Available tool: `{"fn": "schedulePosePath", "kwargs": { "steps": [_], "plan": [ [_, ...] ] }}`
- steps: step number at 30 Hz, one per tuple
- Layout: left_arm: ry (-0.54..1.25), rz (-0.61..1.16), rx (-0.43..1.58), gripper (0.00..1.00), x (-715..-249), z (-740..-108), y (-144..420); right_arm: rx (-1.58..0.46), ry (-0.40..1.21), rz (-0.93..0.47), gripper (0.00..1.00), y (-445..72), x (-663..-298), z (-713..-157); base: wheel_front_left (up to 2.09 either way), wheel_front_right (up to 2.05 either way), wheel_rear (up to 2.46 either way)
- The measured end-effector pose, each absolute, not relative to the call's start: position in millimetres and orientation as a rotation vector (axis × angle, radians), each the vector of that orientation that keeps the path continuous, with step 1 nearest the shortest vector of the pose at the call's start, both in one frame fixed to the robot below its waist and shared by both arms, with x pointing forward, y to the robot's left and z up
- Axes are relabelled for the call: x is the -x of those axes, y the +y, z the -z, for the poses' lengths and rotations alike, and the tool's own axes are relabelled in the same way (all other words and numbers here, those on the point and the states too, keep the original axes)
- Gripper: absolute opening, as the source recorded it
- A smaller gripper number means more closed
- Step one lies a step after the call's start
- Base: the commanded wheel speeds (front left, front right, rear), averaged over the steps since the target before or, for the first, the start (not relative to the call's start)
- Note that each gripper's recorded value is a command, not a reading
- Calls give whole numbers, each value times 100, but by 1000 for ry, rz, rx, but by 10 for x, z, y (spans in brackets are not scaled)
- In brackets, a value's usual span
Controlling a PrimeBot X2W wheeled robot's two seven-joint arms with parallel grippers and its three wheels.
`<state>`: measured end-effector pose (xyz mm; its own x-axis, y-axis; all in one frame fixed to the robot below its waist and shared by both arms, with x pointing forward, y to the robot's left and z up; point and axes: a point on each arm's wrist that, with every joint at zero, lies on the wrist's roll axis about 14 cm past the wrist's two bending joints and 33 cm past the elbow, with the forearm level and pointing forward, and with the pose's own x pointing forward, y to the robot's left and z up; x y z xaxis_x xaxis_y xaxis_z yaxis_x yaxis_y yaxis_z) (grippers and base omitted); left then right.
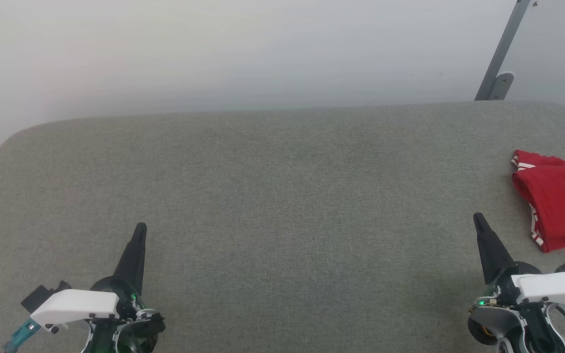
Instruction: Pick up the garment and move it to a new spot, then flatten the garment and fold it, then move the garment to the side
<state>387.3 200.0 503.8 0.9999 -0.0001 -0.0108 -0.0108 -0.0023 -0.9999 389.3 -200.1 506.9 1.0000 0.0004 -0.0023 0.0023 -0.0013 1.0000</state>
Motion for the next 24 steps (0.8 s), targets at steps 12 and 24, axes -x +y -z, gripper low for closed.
{"fn": "schedulePosePath", "kwargs": {
  "steps": [12, 24],
  "plan": [
    [9, -8, 1573, 0, -3873, -5038, 2000, -1572, 2, 1, 0, -2001, -3893, -5069, 0, 0, 0],
    [9, -8, 1573, 0, -3873, -5038, 2000, -1572, 2, 2, 0, -2001, -3893, -5069, 0, 0, 0]
  ]
}}
